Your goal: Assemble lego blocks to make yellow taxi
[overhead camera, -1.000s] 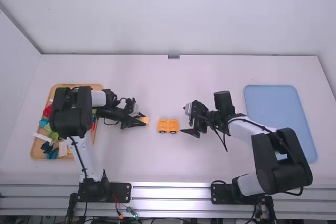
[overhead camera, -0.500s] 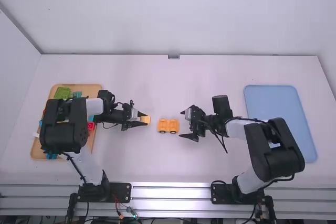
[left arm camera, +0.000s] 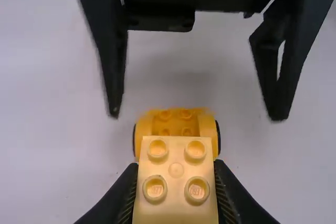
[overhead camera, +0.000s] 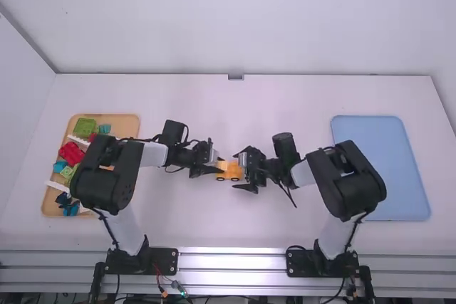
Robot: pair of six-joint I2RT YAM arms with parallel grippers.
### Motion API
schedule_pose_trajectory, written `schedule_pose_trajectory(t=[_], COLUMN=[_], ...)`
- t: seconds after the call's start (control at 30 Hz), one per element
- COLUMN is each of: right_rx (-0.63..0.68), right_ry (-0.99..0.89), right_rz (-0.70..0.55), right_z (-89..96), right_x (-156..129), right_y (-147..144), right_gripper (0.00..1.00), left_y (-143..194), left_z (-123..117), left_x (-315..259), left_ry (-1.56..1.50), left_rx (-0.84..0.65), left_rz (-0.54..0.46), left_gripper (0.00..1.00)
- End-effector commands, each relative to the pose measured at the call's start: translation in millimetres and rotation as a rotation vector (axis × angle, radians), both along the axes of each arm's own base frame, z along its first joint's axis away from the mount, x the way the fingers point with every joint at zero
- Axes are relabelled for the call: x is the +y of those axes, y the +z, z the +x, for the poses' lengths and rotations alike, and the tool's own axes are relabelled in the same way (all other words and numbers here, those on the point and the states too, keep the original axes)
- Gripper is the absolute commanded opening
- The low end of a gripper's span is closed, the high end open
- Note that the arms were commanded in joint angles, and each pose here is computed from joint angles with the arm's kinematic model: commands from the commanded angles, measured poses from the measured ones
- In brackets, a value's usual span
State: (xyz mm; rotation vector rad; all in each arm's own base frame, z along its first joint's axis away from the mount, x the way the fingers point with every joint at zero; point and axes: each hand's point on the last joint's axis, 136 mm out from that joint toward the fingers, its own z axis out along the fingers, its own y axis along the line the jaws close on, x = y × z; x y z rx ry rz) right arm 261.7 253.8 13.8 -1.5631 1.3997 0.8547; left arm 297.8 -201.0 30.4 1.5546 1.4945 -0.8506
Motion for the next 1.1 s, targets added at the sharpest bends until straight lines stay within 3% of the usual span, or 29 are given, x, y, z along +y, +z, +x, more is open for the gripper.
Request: schedule_pose_trajectory(t=[0.0, 0.13, 0.57, 1.07], right_rx=[0.085, 0.098, 0.16, 0.148], right_ry=[-0.035, -0.058, -0.044, -0.026], right_rz=[-0.002, 0.023, 0.018, -0.029], right_z=[-1.1, 4.8, 20.3, 13.6], right_x=[0, 3, 11, 10], right_y=[-14, -21, -31, -40], right_gripper=[0.99, 0.98, 0.98, 0.61], left_y=[0, 6, 0, -5], left_z=[-1, -3, -11, -8], left_x=[0, 1, 2, 1], left_ry=[0.057, 0.048, 0.035, 0.037], left_rx=[0.073, 0.086, 0.079, 0.076], left_rz=[0.03, -0.016, -0.009, -0.011], left_gripper=[0.01, 0.01, 0.02, 0.02])
